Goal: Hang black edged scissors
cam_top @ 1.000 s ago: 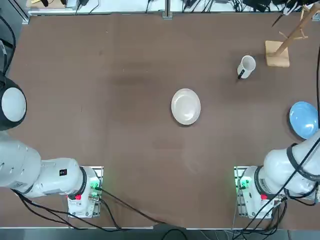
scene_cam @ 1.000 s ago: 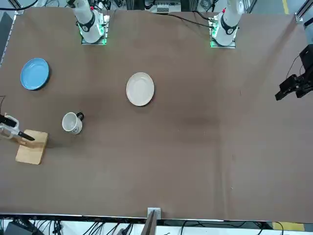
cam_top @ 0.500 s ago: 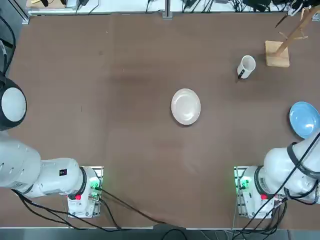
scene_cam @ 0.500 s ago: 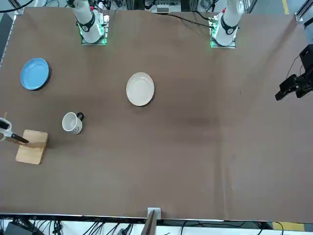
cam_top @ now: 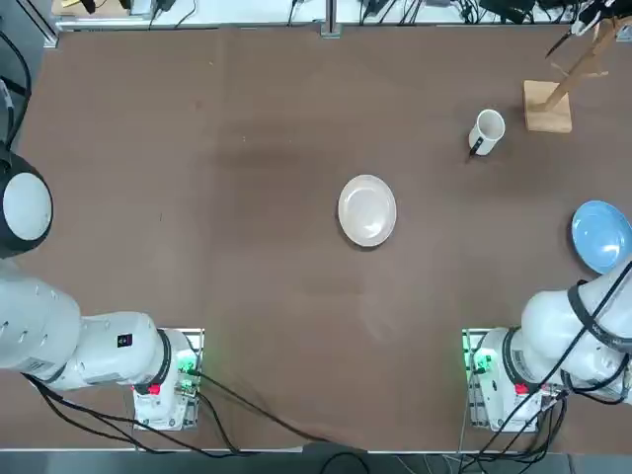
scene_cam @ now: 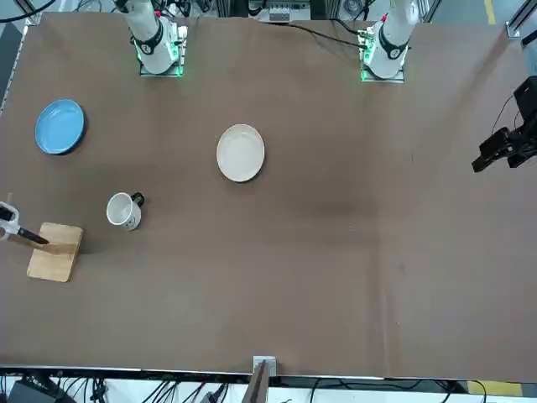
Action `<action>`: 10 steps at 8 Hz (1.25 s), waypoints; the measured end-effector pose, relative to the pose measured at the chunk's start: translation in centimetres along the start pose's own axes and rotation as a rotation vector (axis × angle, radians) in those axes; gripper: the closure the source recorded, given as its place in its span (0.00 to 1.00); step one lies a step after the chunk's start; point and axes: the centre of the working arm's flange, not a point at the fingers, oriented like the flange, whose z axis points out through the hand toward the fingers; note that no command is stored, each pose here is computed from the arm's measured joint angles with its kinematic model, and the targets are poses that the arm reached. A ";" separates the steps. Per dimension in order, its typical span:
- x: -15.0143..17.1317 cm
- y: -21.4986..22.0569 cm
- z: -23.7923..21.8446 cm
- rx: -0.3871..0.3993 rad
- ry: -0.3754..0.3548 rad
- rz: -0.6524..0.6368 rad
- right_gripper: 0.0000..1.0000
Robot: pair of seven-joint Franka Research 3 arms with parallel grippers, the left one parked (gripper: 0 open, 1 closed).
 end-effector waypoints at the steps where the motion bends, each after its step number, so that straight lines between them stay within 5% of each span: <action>1: 0.1 0.6 0.2 0.004 -0.003 0.006 0.88; 10: 0.3 5.8 0.9 0.028 -0.015 -0.011 0.88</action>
